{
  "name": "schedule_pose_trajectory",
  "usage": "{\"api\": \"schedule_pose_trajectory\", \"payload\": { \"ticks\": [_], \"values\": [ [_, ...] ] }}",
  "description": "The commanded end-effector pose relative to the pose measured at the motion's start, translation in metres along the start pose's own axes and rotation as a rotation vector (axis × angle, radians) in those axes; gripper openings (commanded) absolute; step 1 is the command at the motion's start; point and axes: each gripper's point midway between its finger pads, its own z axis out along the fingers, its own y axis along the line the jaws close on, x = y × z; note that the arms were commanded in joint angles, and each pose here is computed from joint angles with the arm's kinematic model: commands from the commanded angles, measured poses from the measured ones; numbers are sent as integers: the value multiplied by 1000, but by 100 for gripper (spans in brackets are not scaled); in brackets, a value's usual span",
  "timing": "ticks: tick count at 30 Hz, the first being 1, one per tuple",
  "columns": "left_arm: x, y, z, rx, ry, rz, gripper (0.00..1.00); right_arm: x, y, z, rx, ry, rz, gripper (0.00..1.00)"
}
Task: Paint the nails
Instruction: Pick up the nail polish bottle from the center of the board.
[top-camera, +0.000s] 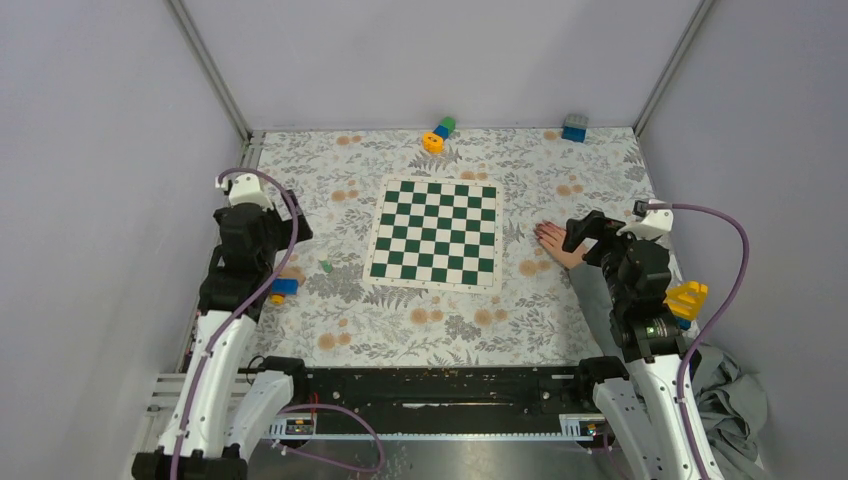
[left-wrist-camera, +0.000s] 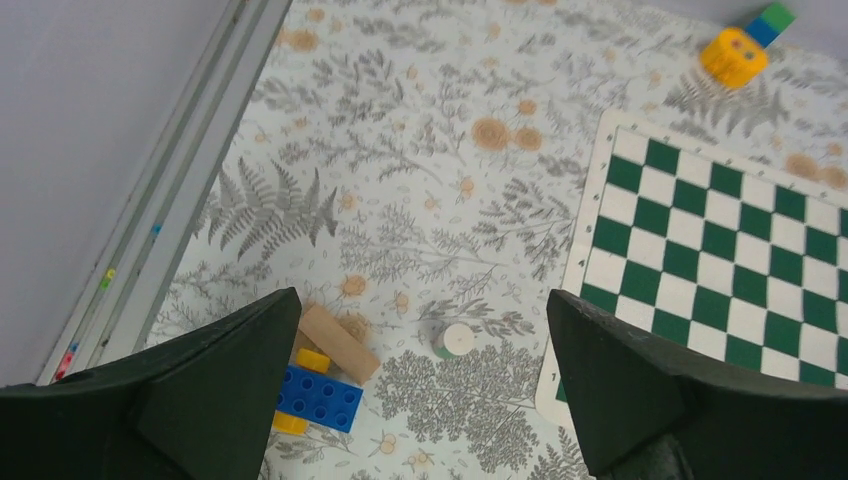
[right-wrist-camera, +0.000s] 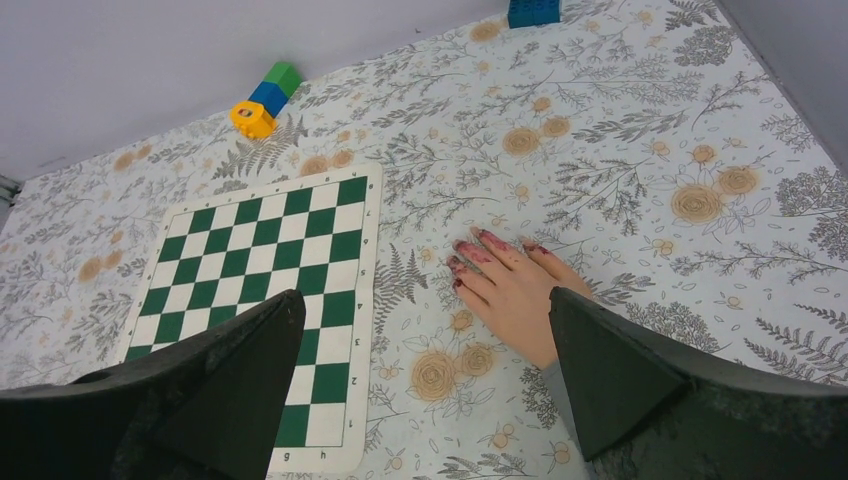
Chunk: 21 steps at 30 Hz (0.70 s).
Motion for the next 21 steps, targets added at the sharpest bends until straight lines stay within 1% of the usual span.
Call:
{"api": "schedule_pose_trajectory", "payload": {
  "ticks": [1, 5, 7, 8, 10, 12, 15, 17, 21],
  "values": [
    [14, 4, 17, -66, 108, -19, 99, -8, 7, -2, -35, -14, -7, 99],
    [42, -3, 29, -53, 231, -39, 98, -8, 9, -3, -49, -15, -1, 99],
    [53, -9, 30, -25, 265, -66, 98, -4, 25, -2, -138, 8, -23, 96],
    [54, -10, 28, -18, 263, -69, 98, -1, 34, -1, -192, 25, -28, 94],
    [48, -4, 25, -33, 240, -49, 99, 5, 49, 4, -268, 72, -17, 92],
    [40, 5, 21, -62, 215, -38, 99, 16, 62, 13, -308, 142, -11, 89],
    [34, 17, 18, -94, 181, -61, 99, 32, 89, 20, -346, 206, -69, 88],
    [31, 24, 16, -114, 152, -82, 99, 41, 116, 22, -386, 220, -114, 88],
    [16, 48, 7, -204, 72, -113, 99, 64, 185, 22, -510, 296, -106, 87]
  ]
}}
